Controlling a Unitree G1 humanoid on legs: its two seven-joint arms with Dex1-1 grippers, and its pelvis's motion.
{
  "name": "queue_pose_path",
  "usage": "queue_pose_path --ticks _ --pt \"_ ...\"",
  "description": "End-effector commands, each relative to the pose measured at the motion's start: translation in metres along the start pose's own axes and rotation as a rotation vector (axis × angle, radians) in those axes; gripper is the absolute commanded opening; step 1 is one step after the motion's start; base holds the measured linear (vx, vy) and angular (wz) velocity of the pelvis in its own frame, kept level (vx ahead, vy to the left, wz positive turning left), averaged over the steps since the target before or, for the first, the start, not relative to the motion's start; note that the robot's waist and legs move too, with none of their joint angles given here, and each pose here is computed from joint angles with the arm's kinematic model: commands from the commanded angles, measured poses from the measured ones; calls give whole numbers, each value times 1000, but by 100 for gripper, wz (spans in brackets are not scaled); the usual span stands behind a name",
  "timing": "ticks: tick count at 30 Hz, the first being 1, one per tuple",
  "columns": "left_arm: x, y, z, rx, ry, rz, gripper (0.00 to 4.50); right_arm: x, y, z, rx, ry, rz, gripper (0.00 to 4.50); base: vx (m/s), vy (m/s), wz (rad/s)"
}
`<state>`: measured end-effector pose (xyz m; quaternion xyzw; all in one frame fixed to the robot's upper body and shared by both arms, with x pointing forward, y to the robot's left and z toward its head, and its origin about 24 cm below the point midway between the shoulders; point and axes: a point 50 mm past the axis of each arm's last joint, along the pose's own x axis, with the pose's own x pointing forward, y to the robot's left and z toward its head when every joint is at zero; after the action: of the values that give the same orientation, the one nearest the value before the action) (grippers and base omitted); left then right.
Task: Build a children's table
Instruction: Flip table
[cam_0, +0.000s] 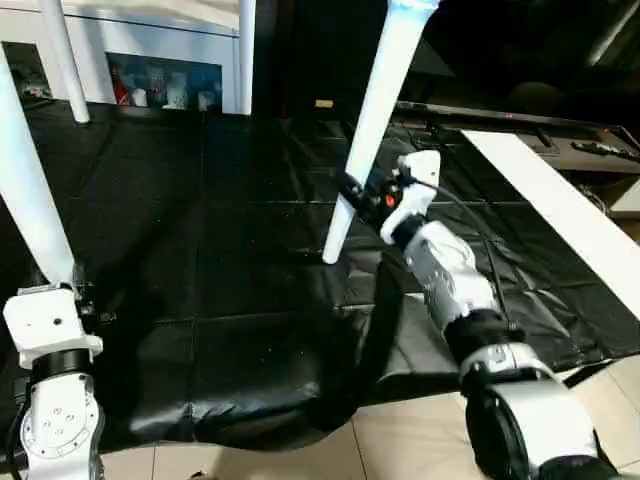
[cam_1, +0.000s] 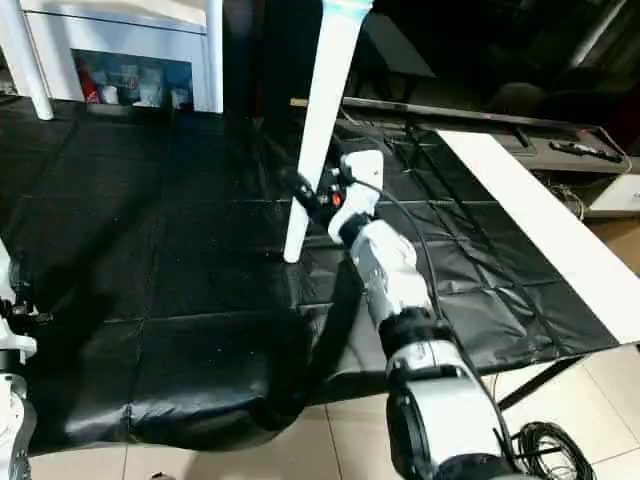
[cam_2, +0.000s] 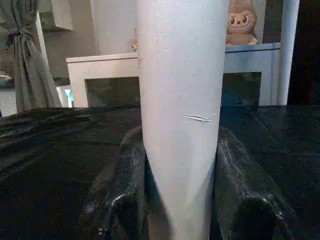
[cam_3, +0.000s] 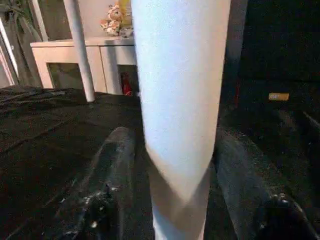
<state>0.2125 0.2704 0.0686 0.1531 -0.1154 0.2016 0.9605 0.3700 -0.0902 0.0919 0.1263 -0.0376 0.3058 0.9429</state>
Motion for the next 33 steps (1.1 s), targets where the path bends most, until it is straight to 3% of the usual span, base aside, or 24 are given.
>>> queue_pose_path --ticks 1,8,20,24,27,33 --pt "-9 -3 -13 26 80 -22 150 -4 -1 0 -4 -14 6 216 0 0 0" --pt "-10 -4 -14 29 86 -24 150 -4 4 -1 -19 -38 32 153 0 0 0" --pt "-13 -5 -15 37 93 -42 150 -9 12 -5 -37 -72 91 144 0 0 0" --pt "-13 -3 -14 44 92 -48 150 -17 17 -4 -75 -106 136 144 0 0 0" --pt "-12 1 -13 52 85 -51 150 -33 25 4 -137 -191 190 144 0 0 0" --pt "-12 2 -13 59 83 -55 150 -55 26 10 -243 -256 186 144 0 0 0"
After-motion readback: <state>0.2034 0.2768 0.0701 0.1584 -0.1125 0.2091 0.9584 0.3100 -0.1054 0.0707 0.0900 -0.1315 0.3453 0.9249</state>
